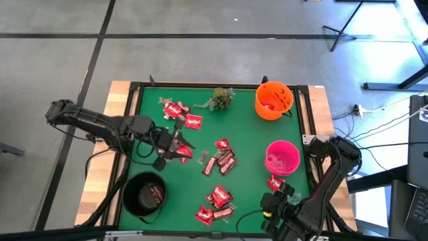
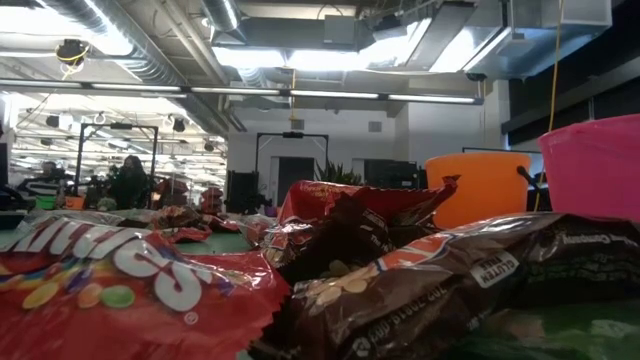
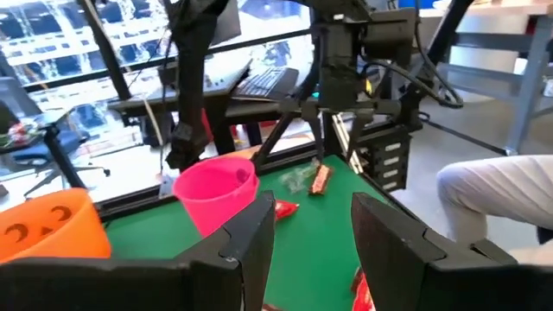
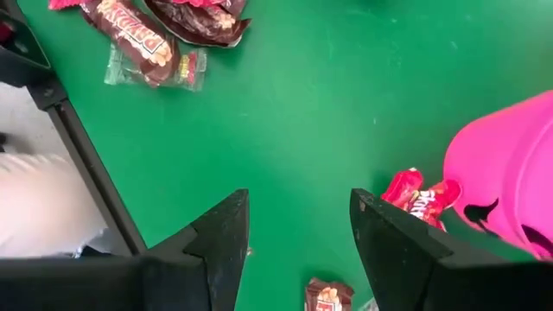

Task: Sort candy
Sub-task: Put the brown chocolate bar into the black bucket

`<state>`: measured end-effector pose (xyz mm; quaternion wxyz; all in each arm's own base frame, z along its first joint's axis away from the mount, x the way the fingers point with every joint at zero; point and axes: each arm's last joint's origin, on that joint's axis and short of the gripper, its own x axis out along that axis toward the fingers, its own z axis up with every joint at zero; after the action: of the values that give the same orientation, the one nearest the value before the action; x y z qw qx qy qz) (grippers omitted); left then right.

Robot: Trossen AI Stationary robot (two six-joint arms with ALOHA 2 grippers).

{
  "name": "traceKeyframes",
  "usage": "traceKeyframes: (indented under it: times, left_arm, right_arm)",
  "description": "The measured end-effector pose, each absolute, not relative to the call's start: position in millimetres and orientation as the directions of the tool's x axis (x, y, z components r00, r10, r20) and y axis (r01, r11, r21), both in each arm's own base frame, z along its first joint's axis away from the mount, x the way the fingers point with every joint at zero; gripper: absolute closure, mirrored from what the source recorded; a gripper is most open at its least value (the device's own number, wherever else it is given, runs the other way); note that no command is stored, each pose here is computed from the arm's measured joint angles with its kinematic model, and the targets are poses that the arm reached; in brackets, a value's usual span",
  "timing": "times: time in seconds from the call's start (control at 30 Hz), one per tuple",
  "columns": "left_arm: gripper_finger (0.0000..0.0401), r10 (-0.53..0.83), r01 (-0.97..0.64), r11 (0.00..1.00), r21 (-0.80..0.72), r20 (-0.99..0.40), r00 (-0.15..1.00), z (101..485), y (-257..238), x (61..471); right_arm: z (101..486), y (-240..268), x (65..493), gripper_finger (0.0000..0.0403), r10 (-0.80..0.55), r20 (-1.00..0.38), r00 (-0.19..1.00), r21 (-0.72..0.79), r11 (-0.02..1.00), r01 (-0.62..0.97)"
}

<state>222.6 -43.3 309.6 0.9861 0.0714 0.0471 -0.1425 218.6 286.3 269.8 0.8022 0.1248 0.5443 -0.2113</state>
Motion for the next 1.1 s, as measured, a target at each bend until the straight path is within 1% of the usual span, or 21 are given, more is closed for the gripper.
traceKeyframes:
  times: [0.1,0.2,0.27,0.4,0.53,0.63,0.83,1.1]
  left_arm:
    - [0.0257,-0.258,0.267,0.955,0.129,-0.082,0.963,310.5,-37.2,211.1]
    - [0.0257,-0.246,0.246,0.962,0.12,-0.018,0.969,311.4,-32.6,199.1]
    - [0.0257,-0.241,0.24,0.965,0.11,-0.002,0.971,309.4,-30.6,191.7]
    - [0.0257,-0.229,0.227,0.968,0.109,0.001,0.973,299.8,-28.5,179.9]
    - [0.0257,-0.193,0.191,0.976,0.108,0.004,0.981,293.2,-26.8,175.3]
    - [0.0257,-0.187,0.186,0.977,0.108,0.004,0.982,289.2,-26.6,175.2]
    - [0.0257,-0.185,0.185,0.976,0.112,-0.01,0.983,286.1,-26.7,176.7]
    - [0.0257,-0.185,0.186,0.976,0.113,-0.018,0.983,284.9,-26.9,177.6]
  right_arm:
    - [269.8,286.1,218.7,0.0205,-0.207,-0.924,0.321,-0.022,0.867,0.498]
    - [269.9,285.7,218.9,0.0205,-0.218,-0.917,0.333,-0.023,0.864,0.502]
    - [265.2,284.6,217.9,0.0205,-0.224,-0.921,0.319,-0.027,0.854,0.52]
    - [241.2,280.2,210.8,0.0205,-0.219,-0.957,0.189,-0.076,0.82,0.568]
    - [213.5,279.4,202.6,0.0205,-0.121,-0.993,0.004,-0.096,0.808,0.581]
    - [203.1,281.1,200.0,0.0205,-0.044,-0.996,-0.072,-0.078,0.807,0.586]
    - [204.0,285.4,198.3,0.0205,0.047,-0.992,-0.121,-0.034,0.806,0.592]
    - [208.4,298.3,175.1,0.0205,0.057,-0.989,-0.139,-0.047,0.763,0.645]
